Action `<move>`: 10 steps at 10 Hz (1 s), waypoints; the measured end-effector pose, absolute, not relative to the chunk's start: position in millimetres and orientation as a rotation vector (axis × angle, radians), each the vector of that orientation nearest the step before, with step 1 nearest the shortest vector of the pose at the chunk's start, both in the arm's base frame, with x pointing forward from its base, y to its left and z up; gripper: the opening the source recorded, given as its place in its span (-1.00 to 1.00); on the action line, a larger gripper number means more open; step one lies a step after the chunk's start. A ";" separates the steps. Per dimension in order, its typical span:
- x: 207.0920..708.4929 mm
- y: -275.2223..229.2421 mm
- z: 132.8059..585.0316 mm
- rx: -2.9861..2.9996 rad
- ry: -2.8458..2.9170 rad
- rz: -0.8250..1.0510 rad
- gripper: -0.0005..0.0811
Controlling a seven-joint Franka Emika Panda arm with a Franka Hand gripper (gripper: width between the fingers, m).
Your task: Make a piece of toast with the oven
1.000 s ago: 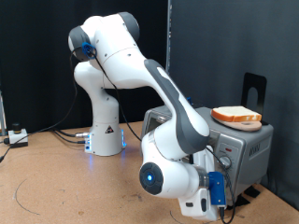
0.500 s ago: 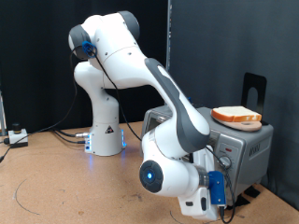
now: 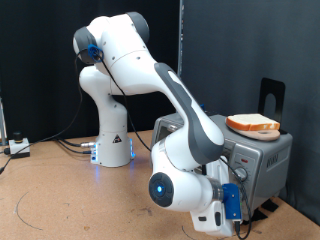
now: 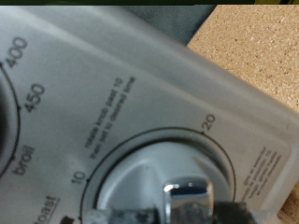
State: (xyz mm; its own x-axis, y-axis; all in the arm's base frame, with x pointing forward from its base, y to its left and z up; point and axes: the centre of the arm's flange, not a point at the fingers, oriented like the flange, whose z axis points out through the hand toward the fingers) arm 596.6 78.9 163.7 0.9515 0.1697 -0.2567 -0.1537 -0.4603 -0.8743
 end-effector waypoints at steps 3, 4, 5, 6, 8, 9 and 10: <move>596.9 78.3 163.0 -2.012 -0.011 0.375 -0.75; 597.7 77.2 162.2 -2.016 -0.008 0.371 -0.75; 602.2 71.7 162.3 -2.023 -0.002 0.354 -0.75; 606.1 65.4 162.2 -2.029 0.005 0.343 -0.42; 610.8 56.1 158.8 -2.026 0.011 0.346 -0.08; 608.3 52.5 157.9 -2.000 0.001 0.386 0.37; 602.6 47.3 161.1 -1.961 -0.024 0.438 0.70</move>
State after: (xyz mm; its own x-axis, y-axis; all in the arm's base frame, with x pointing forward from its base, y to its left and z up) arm 602.6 47.3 161.1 0.9322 0.2140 -0.2920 -0.1805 -0.4243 -0.8873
